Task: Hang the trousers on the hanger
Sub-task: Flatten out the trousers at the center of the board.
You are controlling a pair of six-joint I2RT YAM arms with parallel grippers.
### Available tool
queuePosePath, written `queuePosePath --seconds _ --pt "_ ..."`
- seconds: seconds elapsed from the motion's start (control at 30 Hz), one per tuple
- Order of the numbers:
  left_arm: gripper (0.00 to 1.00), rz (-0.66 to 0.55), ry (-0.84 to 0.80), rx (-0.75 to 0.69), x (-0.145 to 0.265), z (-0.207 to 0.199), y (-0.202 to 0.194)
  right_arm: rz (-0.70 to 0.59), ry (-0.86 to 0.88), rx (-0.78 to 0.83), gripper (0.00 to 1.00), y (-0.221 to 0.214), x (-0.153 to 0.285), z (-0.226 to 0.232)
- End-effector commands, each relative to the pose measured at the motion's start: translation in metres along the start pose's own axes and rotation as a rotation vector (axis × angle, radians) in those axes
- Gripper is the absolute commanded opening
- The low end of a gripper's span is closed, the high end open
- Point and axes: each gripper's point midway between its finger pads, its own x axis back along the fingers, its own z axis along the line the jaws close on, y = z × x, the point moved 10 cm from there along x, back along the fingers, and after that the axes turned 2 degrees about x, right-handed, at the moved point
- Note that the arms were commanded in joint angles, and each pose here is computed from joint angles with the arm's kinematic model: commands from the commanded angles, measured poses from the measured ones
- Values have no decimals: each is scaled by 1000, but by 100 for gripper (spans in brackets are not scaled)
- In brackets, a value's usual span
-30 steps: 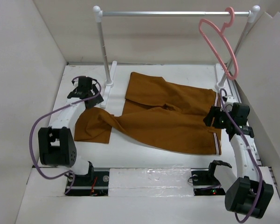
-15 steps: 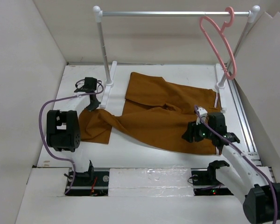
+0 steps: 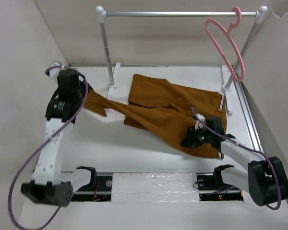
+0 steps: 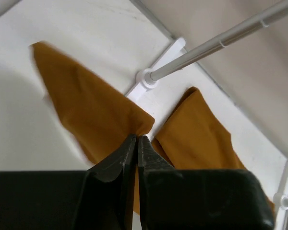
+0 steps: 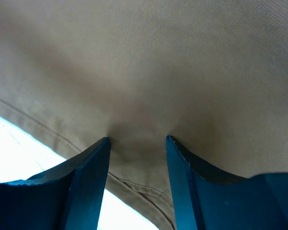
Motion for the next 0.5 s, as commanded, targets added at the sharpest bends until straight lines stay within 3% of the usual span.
queuePosePath --seconds 0.0,0.13,0.23,0.27,0.3,0.33,0.4,0.47 --pt "0 -51 119 60 19 37 -15 32 -49 -2 57 -11 -4 -8" --pt "0 11 327 121 15 104 -81 50 -46 3 57 -13 -5 -13" --pt "0 31 396 287 25 143 -123 58 -40 -9 57 -13 -6 -15" --pt "6 -2 368 370 34 149 -126 62 -43 -7 56 -13 -6 -15" --pt "48 -35 276 416 40 146 -123 60 -50 -16 57 -12 -5 -17" --pt "48 -34 273 408 40 146 -123 57 -49 -14 57 -11 -4 -17" --pt "75 -113 231 440 49 141 -106 63 -47 -18 57 -13 -3 -16" --pt "77 -149 203 366 52 127 -86 57 -51 -17 57 -13 -3 -16"
